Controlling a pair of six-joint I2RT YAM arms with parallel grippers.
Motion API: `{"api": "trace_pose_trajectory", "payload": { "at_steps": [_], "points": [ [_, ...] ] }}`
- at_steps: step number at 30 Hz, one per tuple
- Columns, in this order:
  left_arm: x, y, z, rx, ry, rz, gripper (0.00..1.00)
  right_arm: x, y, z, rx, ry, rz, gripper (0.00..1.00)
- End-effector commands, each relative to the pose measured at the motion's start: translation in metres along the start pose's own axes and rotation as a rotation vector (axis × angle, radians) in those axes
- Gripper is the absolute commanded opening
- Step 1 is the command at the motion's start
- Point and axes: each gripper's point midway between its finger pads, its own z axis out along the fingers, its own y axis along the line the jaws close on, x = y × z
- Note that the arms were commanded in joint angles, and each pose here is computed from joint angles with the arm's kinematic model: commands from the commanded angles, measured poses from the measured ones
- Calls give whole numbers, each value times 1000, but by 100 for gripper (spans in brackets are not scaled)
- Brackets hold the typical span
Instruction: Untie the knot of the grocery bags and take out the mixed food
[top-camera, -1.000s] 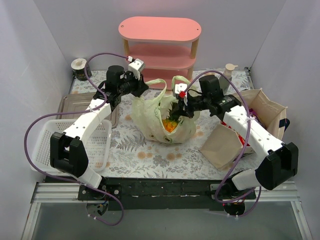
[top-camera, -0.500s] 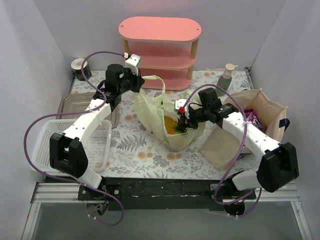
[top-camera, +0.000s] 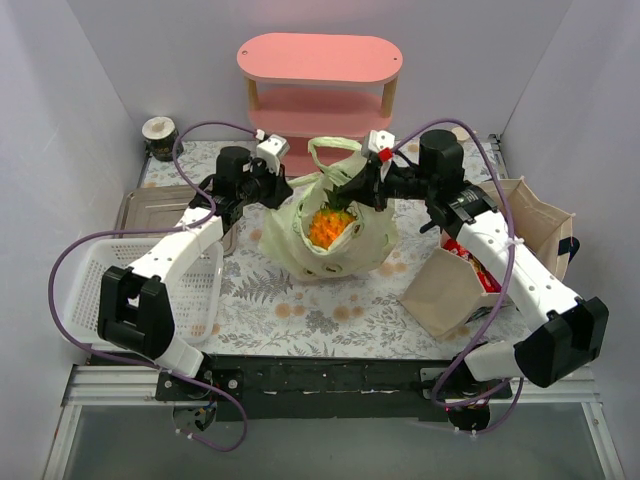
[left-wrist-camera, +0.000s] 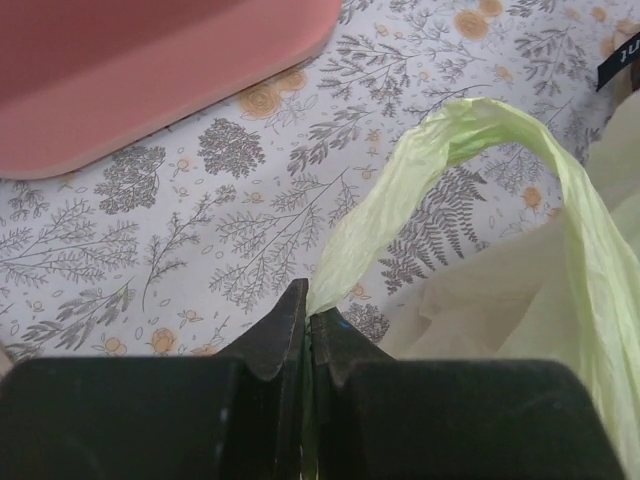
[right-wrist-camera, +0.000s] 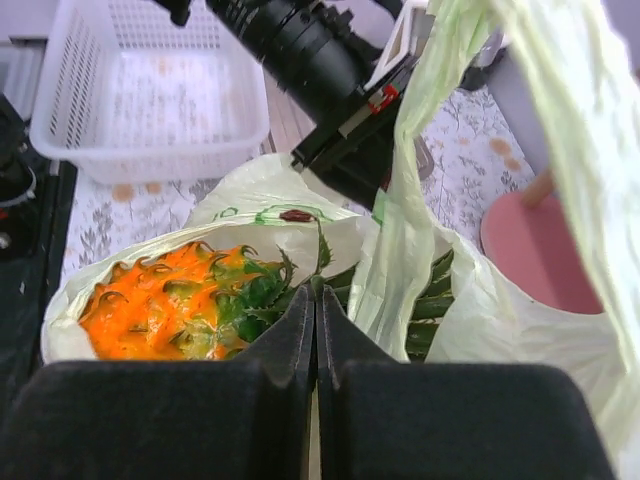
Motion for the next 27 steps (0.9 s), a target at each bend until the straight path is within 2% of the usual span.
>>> {"api": "trace_pose_trajectory", "payload": {
  "at_steps": [1, 2, 3, 4, 6, 9, 11, 15, 17, 19, 22, 23, 25, 27],
  "points": [
    [-51, -18, -24, 52, -89, 53, 4, -43, -14, 4, -17, -150, 109, 1],
    [-56, -14, -27, 30, -92, 67, 26, -32, -16, 6, -2, -129, 125, 1],
    [-72, -14, -33, 16, -115, 92, 43, -27, -18, 6, 17, -119, 141, 1],
    [-71, -11, -38, -4, -96, 107, 57, -23, -25, 5, 66, -112, 159, 1],
    [-84, -8, -55, -52, -118, 141, 79, -13, -26, 5, 89, -96, 206, 1],
    [-96, -22, -83, -27, -156, 212, 94, -1, -32, 5, 154, -76, 280, 1],
    [-103, -37, -97, 26, -187, 238, 98, 6, -46, 2, 253, -67, 329, 1],
    [-112, -84, -112, 253, -221, 250, 98, 23, -69, -3, 408, -42, 438, 1],
    [-118, -103, -105, 363, -212, 192, 98, 27, -78, -3, 461, -41, 492, 1],
    [-111, -108, -83, 455, -164, 127, 98, 26, -84, 0, 474, -49, 530, 1],
    [-122, -116, -67, 553, -141, 53, 96, 25, -91, 6, 474, -56, 557, 1],
    [-111, -118, -51, 613, -94, 11, 94, 19, -95, 7, 474, -70, 551, 1],
    [-115, -120, -40, 658, -59, -49, 90, 19, -99, 9, 484, -75, 557, 1],
    [-105, -116, -22, 648, -23, -85, 84, 16, -101, 9, 490, -87, 560, 1]
  ]
}}
